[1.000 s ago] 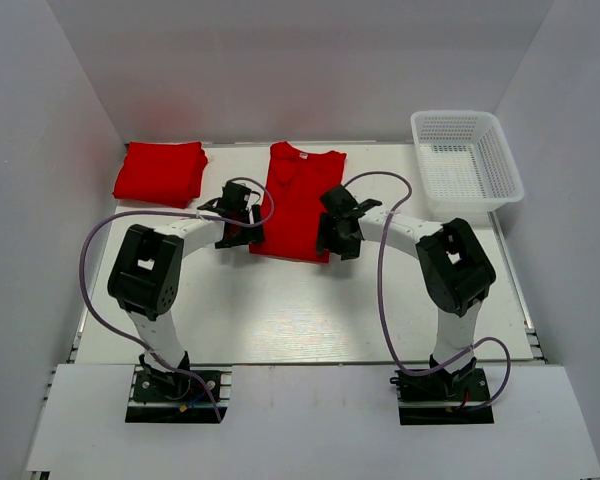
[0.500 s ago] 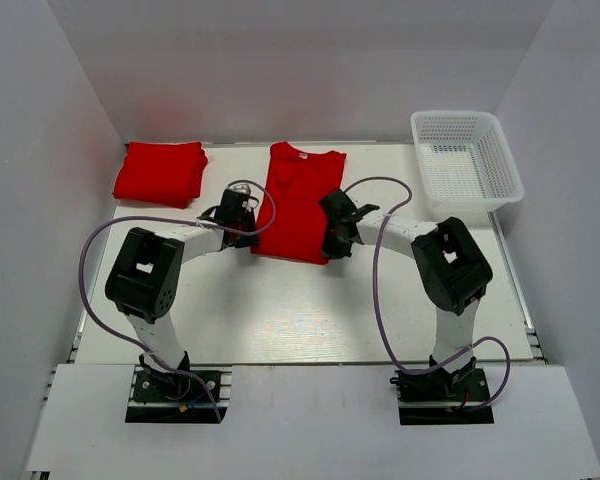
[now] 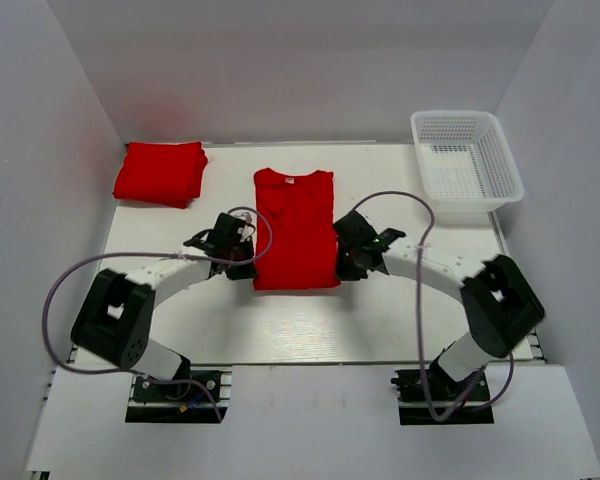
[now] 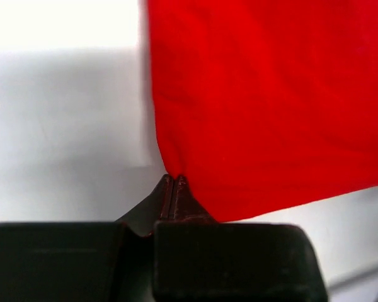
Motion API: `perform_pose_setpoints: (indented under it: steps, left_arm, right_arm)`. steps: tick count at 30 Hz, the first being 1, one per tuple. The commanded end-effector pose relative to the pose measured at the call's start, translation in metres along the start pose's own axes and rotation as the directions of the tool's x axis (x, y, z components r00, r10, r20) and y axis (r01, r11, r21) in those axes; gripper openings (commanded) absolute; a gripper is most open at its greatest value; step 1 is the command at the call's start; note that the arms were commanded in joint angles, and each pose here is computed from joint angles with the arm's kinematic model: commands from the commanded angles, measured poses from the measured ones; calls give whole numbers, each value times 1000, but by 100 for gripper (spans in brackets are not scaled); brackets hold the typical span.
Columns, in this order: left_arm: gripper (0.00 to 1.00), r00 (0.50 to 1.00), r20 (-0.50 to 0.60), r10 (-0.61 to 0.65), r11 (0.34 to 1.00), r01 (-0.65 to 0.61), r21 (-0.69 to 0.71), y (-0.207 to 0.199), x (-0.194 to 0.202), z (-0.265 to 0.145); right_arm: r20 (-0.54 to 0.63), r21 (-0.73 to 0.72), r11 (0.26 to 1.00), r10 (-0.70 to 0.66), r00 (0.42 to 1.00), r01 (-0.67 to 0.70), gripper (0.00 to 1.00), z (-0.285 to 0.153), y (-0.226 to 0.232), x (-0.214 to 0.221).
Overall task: Fold and stack the t-shirts
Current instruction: Grab one side of the 2/3 rectangular tshirt with both arms
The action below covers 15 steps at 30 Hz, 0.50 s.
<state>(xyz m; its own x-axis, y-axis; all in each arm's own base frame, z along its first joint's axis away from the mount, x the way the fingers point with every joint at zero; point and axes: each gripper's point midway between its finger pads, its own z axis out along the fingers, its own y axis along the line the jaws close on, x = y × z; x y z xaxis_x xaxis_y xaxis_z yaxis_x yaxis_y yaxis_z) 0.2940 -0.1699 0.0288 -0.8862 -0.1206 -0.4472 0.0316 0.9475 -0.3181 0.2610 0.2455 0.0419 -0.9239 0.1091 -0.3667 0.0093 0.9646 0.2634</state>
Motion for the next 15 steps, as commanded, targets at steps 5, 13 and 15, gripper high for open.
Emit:
perform_pose_setpoints:
  steps: [5,13,15]
  left_arm:
    - [0,1000,-25,14,990,-10,144,-27,36,-78]
    - [0,995,81,-50,998,46,47,-38,-14,-122]
    - [0,990,129,-60,998,55,43,-44,-33,-126]
  right_arm:
    - [-16,-99,990,-106,994,104,0,-69,-7,48]
    - [115,-49,993,-97,989,103,0,-93,4,10]
    - [165,-44,994,-88,982,97,0,-101,15,-11]
